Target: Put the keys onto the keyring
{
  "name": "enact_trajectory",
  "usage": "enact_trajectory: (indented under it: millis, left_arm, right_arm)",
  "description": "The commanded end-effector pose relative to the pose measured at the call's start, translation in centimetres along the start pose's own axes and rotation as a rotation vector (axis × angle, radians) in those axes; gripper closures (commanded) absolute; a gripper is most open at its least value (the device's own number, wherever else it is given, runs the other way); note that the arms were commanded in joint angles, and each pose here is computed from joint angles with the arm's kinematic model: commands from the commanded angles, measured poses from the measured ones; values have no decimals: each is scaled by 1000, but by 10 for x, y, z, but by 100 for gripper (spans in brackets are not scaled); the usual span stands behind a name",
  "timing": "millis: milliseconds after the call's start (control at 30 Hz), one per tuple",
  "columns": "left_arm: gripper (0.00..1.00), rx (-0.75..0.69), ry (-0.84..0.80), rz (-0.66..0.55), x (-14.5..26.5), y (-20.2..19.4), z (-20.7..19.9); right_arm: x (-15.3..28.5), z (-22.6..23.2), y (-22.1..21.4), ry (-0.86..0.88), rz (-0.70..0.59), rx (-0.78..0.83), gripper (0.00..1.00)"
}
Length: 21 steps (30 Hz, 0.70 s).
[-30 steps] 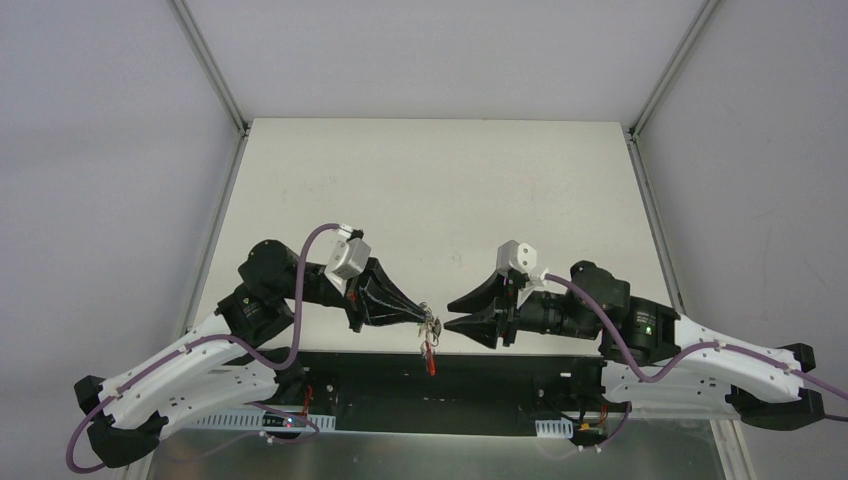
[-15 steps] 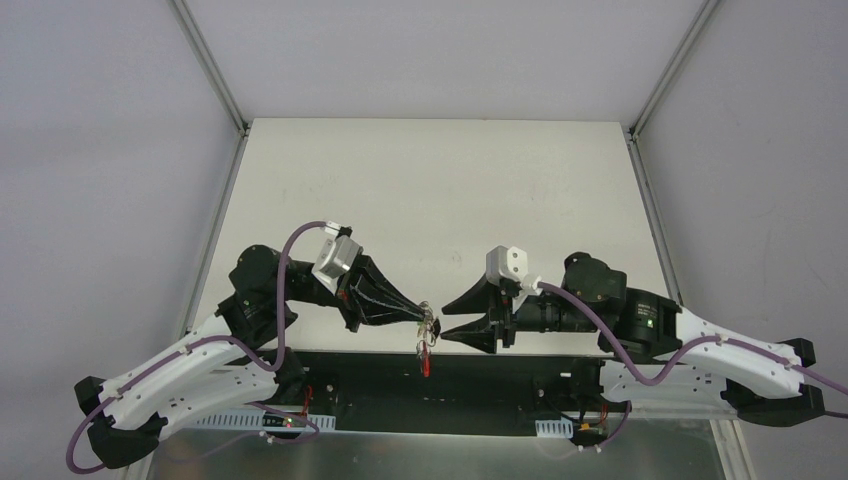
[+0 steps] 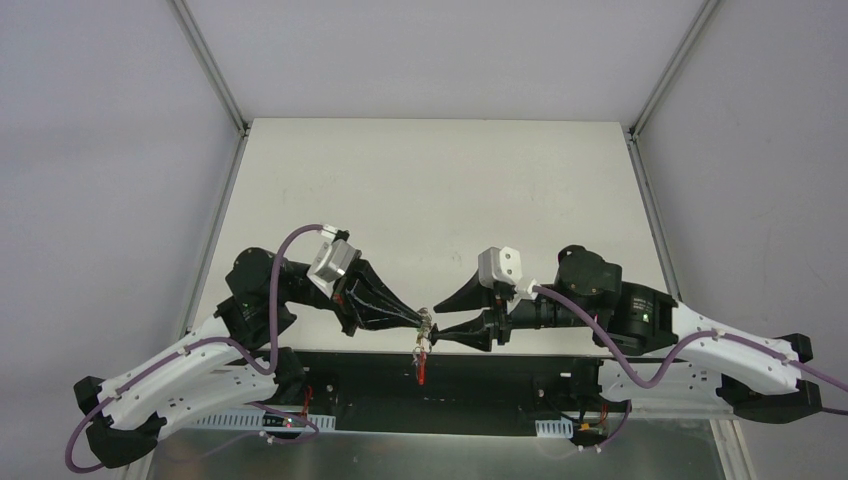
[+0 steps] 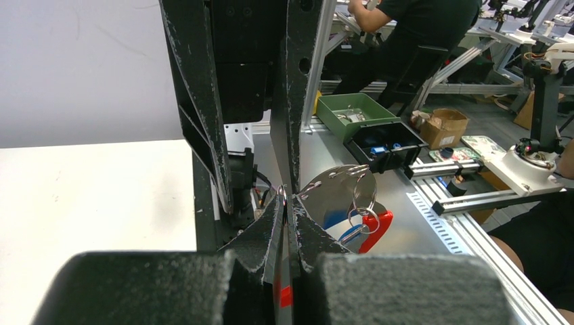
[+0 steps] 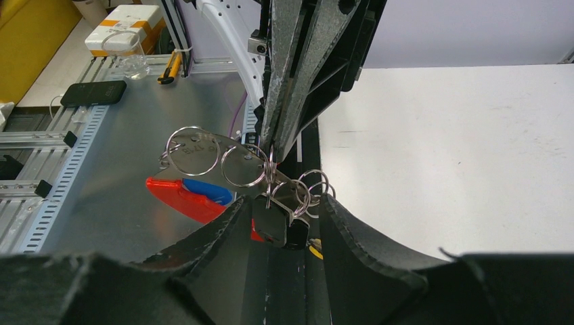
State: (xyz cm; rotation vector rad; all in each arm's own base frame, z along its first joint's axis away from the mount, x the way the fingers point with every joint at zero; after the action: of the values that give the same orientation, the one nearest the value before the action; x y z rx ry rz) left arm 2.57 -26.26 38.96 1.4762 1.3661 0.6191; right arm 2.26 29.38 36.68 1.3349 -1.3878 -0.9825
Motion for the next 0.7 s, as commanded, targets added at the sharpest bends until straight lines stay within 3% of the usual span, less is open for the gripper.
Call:
enact_trajectory:
  millis: [0,667]
  left_arm:
    - [100,-63,-67,-37,1,10,-18]
    - [100,-72,-65,-30,4,6,-18]
  right_arm:
    - [0,0,28,25,-75,40,57]
    - [-14,1,32,44,-87,54,69]
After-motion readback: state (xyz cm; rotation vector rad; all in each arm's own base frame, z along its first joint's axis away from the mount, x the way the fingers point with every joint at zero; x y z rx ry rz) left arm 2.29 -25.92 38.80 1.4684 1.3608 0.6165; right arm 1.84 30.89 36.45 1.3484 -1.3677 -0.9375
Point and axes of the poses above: each gripper's point midway between its finger pads, its own x axis back along the fingers, its own z axis along the line the jaws close on, y = z × x, the point moved 1 cm from there along x, back along the fingers, and after that the axes turned 15 degrees about x, right-handed, at the moved point
